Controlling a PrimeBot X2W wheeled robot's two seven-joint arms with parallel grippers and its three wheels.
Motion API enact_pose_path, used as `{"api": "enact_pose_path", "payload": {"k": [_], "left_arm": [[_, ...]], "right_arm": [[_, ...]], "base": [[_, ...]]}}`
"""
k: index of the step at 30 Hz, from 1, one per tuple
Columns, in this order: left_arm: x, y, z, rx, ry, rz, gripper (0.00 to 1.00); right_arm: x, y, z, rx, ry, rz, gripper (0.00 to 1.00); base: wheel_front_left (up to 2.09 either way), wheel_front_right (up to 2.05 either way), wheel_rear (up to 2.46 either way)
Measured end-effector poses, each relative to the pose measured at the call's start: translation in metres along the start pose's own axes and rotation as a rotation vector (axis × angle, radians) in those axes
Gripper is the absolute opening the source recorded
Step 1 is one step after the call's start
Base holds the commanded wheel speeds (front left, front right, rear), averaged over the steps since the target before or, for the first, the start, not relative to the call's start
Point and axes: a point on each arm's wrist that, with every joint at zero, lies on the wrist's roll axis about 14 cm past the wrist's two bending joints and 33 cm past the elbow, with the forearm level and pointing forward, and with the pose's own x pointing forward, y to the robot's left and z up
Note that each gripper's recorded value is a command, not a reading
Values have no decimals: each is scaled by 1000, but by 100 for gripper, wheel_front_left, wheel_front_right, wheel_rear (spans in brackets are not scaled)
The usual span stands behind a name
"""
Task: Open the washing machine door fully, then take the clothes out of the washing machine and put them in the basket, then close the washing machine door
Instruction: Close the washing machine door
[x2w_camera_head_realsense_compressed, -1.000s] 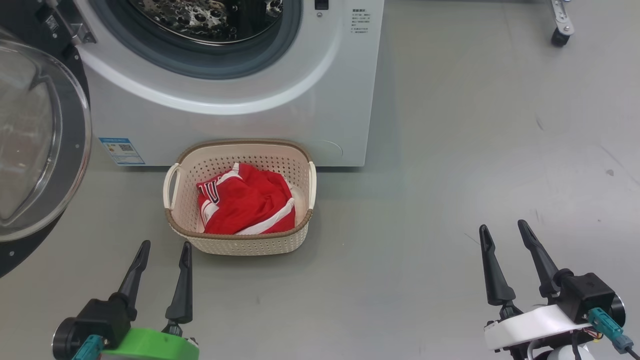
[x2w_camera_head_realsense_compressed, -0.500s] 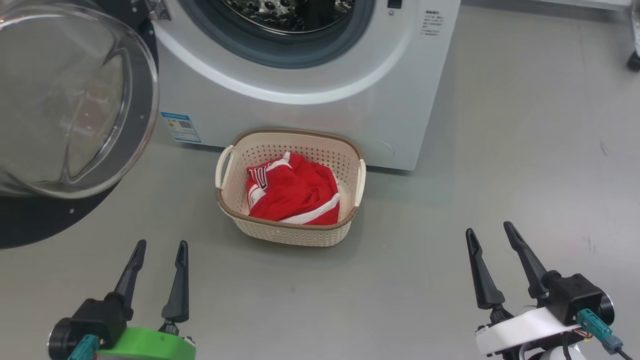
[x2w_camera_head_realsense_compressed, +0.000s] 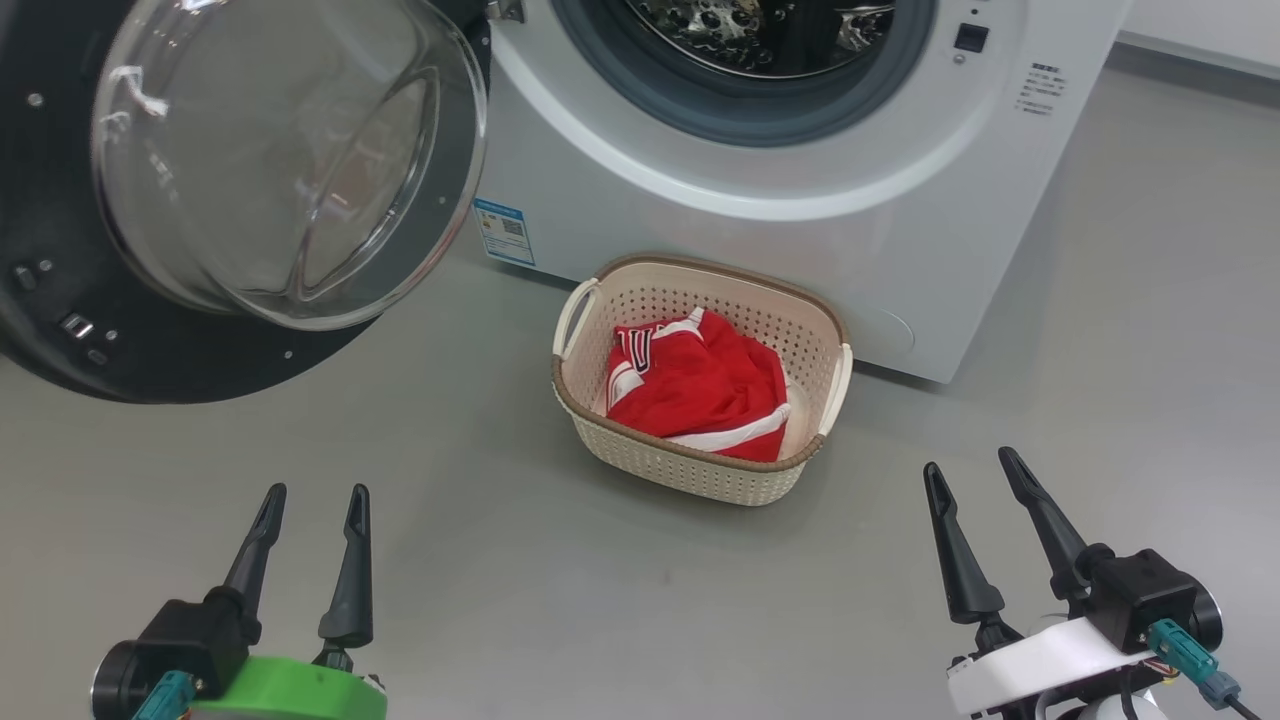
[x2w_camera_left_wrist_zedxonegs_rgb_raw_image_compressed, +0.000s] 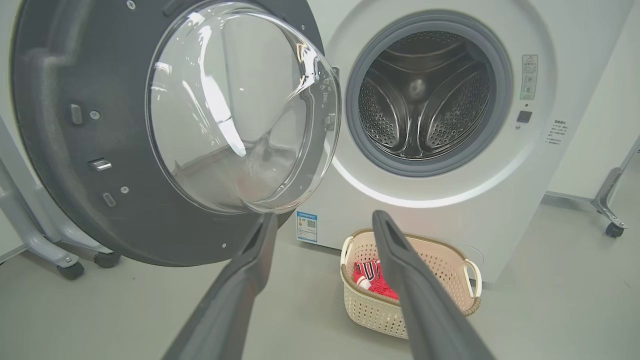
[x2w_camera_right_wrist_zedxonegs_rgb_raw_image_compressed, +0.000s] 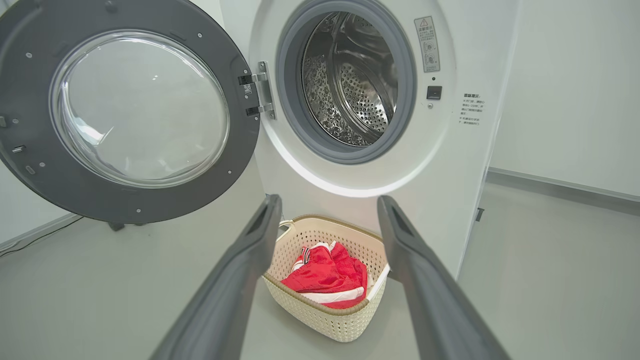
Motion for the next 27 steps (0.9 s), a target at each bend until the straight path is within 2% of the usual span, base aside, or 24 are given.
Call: {"api": "enact_pose_path", "payload": {"k": [21,27], "left_arm": [[-43,61,30,22,-88,209,100],[-50,66,30,23,-88,232,100]], "right_arm": [[24,67,-15,26,46,221,100],[25,72,-18,24,55,242,100]], "base": [[0,0,0],[0,0,0]]}}
